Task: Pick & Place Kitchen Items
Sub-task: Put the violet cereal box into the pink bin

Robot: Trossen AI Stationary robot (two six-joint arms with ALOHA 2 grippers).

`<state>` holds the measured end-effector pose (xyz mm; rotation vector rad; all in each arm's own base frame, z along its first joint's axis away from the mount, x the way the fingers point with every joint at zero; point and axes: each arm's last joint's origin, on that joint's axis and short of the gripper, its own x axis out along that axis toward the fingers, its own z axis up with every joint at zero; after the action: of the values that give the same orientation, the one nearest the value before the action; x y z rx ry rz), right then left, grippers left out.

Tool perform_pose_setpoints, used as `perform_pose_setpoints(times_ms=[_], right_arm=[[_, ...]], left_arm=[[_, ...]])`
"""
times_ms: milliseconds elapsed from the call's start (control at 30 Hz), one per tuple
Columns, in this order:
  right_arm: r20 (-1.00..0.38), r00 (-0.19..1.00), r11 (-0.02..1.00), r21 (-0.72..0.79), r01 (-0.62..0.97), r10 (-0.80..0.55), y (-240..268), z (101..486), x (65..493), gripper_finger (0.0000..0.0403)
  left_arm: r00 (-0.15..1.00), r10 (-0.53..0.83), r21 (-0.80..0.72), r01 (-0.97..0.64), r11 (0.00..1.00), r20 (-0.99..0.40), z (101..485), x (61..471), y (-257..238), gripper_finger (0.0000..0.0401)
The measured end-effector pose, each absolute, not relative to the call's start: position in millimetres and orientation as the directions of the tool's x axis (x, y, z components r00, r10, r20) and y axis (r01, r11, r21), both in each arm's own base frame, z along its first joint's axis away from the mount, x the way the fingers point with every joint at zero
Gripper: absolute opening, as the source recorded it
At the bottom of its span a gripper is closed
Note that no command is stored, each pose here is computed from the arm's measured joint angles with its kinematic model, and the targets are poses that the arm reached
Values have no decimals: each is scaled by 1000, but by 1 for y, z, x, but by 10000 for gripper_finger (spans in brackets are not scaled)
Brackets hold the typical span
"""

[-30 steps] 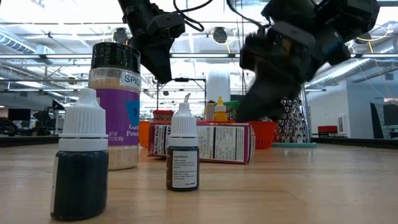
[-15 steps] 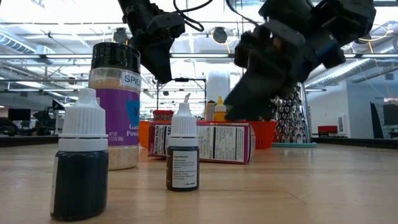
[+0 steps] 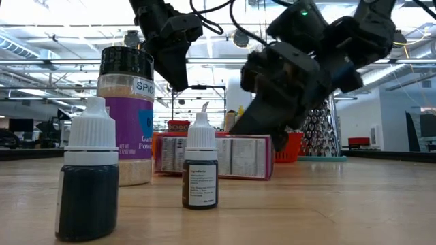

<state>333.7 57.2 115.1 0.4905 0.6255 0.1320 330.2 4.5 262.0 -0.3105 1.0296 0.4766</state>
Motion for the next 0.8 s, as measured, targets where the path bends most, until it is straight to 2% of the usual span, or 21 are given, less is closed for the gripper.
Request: perform_pose_setpoints(times_ms=[167,333,400,800], right_arm=[[-551,783,858,512,43,289,59,109,344,154],[-560,769,849,527,43,309,60,106,344,45],[-558,767,852,522,31,315,60,107,344,16],[-545,769,861,509,-13,334,60,118,341,3]], left_arm=[[427,232,-25,-516,856,-874,262,330,4,93],[427,232,-25,-516,856,-874,262,330,4,93],[427,232,-25,-516,856,-874,262,330,4,93],[427,232,-25,-516,856,-874,262,330,4,93]])
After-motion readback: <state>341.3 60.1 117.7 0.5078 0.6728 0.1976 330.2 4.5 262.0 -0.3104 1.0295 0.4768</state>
